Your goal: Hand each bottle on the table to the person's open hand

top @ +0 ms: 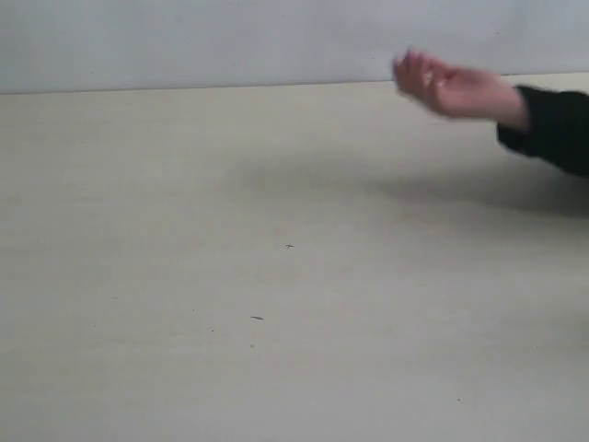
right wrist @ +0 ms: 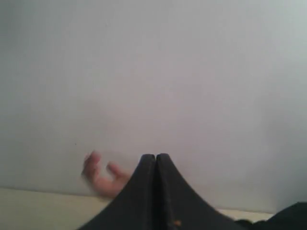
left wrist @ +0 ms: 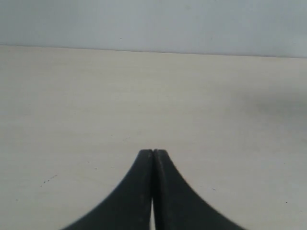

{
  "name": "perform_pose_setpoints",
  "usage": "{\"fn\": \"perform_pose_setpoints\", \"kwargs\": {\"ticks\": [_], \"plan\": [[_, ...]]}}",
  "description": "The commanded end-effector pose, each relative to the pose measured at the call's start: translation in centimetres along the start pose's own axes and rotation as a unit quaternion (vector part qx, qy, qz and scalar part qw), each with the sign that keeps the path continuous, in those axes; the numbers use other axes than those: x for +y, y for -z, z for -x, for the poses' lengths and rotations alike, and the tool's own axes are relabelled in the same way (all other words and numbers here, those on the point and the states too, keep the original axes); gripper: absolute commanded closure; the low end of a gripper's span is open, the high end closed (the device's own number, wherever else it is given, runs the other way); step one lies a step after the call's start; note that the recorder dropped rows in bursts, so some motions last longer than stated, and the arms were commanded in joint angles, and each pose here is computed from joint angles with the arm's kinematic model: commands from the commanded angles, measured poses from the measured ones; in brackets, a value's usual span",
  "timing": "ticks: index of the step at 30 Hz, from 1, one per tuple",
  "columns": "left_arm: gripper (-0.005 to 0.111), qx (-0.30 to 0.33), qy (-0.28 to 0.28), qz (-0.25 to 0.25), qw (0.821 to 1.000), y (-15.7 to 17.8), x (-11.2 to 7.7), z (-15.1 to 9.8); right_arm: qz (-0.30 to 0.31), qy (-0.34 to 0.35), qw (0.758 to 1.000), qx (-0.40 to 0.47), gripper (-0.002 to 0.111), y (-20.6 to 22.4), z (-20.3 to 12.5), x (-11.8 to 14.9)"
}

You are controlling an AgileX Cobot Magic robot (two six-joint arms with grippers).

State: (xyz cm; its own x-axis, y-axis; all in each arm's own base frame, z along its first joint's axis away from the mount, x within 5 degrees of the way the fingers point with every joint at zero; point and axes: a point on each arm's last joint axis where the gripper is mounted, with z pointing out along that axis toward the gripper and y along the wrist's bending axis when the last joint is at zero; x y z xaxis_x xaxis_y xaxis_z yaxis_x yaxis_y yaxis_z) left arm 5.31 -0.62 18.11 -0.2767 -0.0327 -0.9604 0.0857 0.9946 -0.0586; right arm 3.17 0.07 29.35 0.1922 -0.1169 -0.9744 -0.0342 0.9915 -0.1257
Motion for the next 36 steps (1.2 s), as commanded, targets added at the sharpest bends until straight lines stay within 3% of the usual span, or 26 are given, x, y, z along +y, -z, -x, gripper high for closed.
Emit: {"fn": "perform_pose_setpoints", "kwargs": {"ticks": [1,13,21,36], "plan": [[0.105,-0.005,-0.001,0.002,1.0,0.0,0.0,0.0,-0.002,-0.006,0.999,0.033,0.108,-0.4,-2.4,0.3],[0.105,-0.005,-0.001,0.002,1.0,0.0,0.0,0.0,0.006,-0.062,0.992,0.114,0.108,-0.7,-9.4,1.3],[0.105,-0.005,-0.001,0.002,1.0,0.0,0.0,0.0,0.001,-0.053,0.98,0.194,0.108,-0.3,-10.8,1.2],[0.105,-0.005,-0.001,0.002,1.0,0.0,0.0,0.0,0.001,-0.054,0.98,0.194,0.108,-0.3,-10.8,1.2]]}}
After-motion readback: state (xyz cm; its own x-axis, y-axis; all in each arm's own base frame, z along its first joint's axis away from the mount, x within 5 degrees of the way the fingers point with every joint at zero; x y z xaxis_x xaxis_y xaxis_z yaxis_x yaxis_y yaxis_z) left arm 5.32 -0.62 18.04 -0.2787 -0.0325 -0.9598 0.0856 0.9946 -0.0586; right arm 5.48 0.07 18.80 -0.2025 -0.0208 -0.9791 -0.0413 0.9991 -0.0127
